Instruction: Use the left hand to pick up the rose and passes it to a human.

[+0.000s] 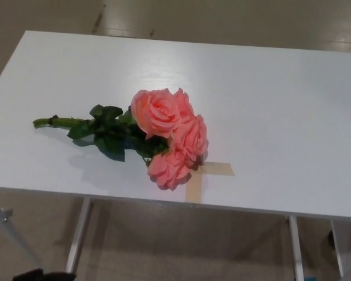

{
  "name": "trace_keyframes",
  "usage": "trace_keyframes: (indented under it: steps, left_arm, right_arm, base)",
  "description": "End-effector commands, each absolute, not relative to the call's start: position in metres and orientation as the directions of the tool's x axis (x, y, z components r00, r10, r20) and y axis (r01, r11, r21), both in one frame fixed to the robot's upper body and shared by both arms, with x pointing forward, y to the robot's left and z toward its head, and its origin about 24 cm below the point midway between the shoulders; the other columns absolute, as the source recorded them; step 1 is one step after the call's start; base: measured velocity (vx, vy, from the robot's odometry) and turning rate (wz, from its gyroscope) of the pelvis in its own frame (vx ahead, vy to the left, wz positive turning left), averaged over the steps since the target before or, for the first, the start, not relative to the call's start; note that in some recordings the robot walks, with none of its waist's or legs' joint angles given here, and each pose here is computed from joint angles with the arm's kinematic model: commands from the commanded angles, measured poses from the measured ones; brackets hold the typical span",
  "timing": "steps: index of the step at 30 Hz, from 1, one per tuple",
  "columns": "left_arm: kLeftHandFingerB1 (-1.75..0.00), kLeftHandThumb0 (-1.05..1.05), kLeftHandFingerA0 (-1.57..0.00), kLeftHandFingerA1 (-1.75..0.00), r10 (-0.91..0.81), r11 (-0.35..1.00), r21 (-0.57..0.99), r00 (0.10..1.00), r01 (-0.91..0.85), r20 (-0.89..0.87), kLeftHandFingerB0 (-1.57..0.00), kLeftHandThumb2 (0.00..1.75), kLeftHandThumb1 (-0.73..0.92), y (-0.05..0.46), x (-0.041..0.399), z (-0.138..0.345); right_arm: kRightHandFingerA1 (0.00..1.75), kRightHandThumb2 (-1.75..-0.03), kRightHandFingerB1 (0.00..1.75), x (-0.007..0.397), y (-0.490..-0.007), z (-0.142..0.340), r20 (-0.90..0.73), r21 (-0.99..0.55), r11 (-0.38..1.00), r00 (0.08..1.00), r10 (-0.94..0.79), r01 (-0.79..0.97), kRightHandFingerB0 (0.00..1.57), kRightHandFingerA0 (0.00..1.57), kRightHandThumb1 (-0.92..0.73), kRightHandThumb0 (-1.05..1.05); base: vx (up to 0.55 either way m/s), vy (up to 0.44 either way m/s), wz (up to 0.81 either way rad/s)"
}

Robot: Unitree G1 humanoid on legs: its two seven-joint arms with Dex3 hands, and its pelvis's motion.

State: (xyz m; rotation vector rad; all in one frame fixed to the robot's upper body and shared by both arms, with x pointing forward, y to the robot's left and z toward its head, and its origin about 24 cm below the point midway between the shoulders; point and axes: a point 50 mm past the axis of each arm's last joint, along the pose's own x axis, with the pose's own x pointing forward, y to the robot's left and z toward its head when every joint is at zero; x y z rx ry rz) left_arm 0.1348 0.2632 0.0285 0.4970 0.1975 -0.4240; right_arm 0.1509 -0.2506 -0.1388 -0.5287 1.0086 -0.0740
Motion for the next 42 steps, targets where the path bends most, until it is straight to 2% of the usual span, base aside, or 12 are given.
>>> trace_keyframes:
  steps: [1, 8, 9, 13, 14, 22, 24, 33, 34, 39, 40, 42]
  left_arm:
    - [-0.49, -0.27, -0.08, -0.51, -0.492, 0.768, 0.502, 0.869, 0.399, 0.062, -0.07, 0.81, 0.19, 0.231, 0.137, 0.106]
    - [-0.47, -0.3, -0.02, -0.5, -0.459, 0.757, 0.602, 0.863, 0.256, 0.21, 0.0, 0.8, 0.18, 0.226, 0.156, 0.134]
    - [-0.28, -0.55, -0.09, -0.27, -0.457, 0.744, 0.634, 0.853, 0.209, 0.254, -0.15, 0.54, 0.42, 0.225, 0.164, 0.144]
    - [-0.27, -0.55, -0.08, -0.26, -0.44, 0.737, 0.663, 0.838, 0.132, 0.322, -0.14, 0.54, 0.42, 0.223, 0.179, 0.159]
    - [-0.31, -0.57, -0.06, -0.28, -0.431, 0.717, 0.692, 0.83, 0.079, 0.352, -0.11, 0.7, 0.38, 0.223, 0.188, 0.166]
    - [-0.29, -0.47, -0.08, -0.28, -0.405, 0.682, 0.731, 0.837, 0.01, 0.367, -0.1, 0.61, 0.35, 0.223, 0.213, 0.172]
    - [-0.35, -0.4, -0.01, -0.28, -0.361, 0.601, 0.798, 0.872, -0.054, 0.331, -0.02, 0.7, 0.31, 0.226, 0.252, 0.173]
    - [-0.27, -0.43, 0.0, -0.17, -0.219, 0.49, 0.872, 0.969, 0.011, 0.111, -0.01, 0.69, 0.31, 0.227, 0.324, 0.166]
    - [-0.26, -0.43, 0.0, -0.17, -0.202, 0.473, 0.881, 0.976, 0.021, 0.085, -0.01, 0.7, 0.31, 0.227, 0.329, 0.165]
    - [-0.24, -0.45, 0.0, -0.15, -0.144, 0.375, 0.924, 0.989, 0.07, -0.017, 0.0, 0.7, 0.32, 0.221, 0.351, 0.16]
    - [-0.22, -0.47, 0.0, -0.13, -0.14, 0.358, 0.93, 0.99, 0.079, -0.03, 0.0, 0.71, 0.33, 0.219, 0.354, 0.159]
    - [-0.21, -0.48, 0.0, -0.13, -0.13, 0.319, 0.942, 0.989, 0.105, -0.066, 0.0, 0.71, 0.33, 0.215, 0.36, 0.158]
  right_arm:
    - [0.45, -0.59, 0.39, 0.151, -0.258, -0.137, -0.794, -0.469, 0.862, 0.521, -0.314, -0.194, 0.55, 0.69, -0.67, -0.24]
    - [0.45, -0.6, 0.39, 0.15, -0.257, -0.138, -0.797, -0.464, 0.864, 0.516, -0.313, -0.193, 0.55, 0.71, -0.67, -0.25]
    - [0.45, -0.6, 0.39, 0.153, -0.257, -0.137, -0.793, -0.468, 0.862, 0.522, -0.313, -0.194, 0.55, 0.71, -0.67, -0.25]
    - [0.45, -0.6, 0.39, 0.155, -0.258, -0.136, -0.791, -0.469, 0.861, 0.526, -0.312, -0.194, 0.55, 0.71, -0.67, -0.25]
    - [0.45, -0.6, 0.39, 0.154, -0.258, -0.136, -0.791, -0.468, 0.862, 0.527, -0.311, -0.193, 0.55, 0.71, -0.67, -0.25]
    - [0.54, -0.74, 0.48, 0.154, -0.258, -0.136, -0.792, -0.465, 0.864, 0.528, -0.308, -0.194, 0.52, 0.66, -0.59, -0.33]
    - [0.45, -0.6, 0.39, 0.155, -0.258, -0.136, -0.79, -0.465, 0.864, 0.531, -0.306, -0.193, 0.55, 0.71, -0.67, -0.25]
    - [0.45, -0.6, 0.39, 0.152, -0.257, -0.137, -0.795, -0.461, 0.866, 0.524, -0.306, -0.192, 0.55, 0.71, -0.67, -0.25]
    - [0.54, -0.74, 0.48, 0.152, -0.257, -0.137, -0.796, -0.459, 0.868, 0.522, -0.305, -0.192, 0.52, 0.66, -0.59, -0.33]
    - [0.54, -0.74, 0.48, 0.152, -0.258, -0.137, -0.796, -0.46, 0.868, 0.521, -0.308, -0.19, 0.52, 0.66, -0.59, -0.33]
    - [0.45, -0.6, 0.39, 0.153, -0.258, -0.137, -0.796, -0.459, 0.868, 0.521, -0.308, -0.189, 0.55, 0.7, -0.67, -0.25]
    - [0.45, -0.6, 0.39, 0.153, -0.258, -0.137, -0.797, -0.457, 0.87, 0.519, -0.308, -0.186, 0.55, 0.7, -0.67, -0.25]
  base:
    - [0.0, 0.0, 0.0]
    - [0.0, 0.0, 0.0]
    - [0.0, 0.0, 0.0]
    - [0.0, 0.0, 0.0]
    - [0.0, 0.0, 0.0]
    - [0.0, 0.0, 0.0]
    - [0.0, 0.0, 0.03]
    - [0.0, 0.0, 0.0]
    - [0.0, 0.0, 0.0]
    - [0.0, 0.0, 0.0]
    - [0.0, 0.0, 0.0]
    - [0.0, 0.0, 0.0]
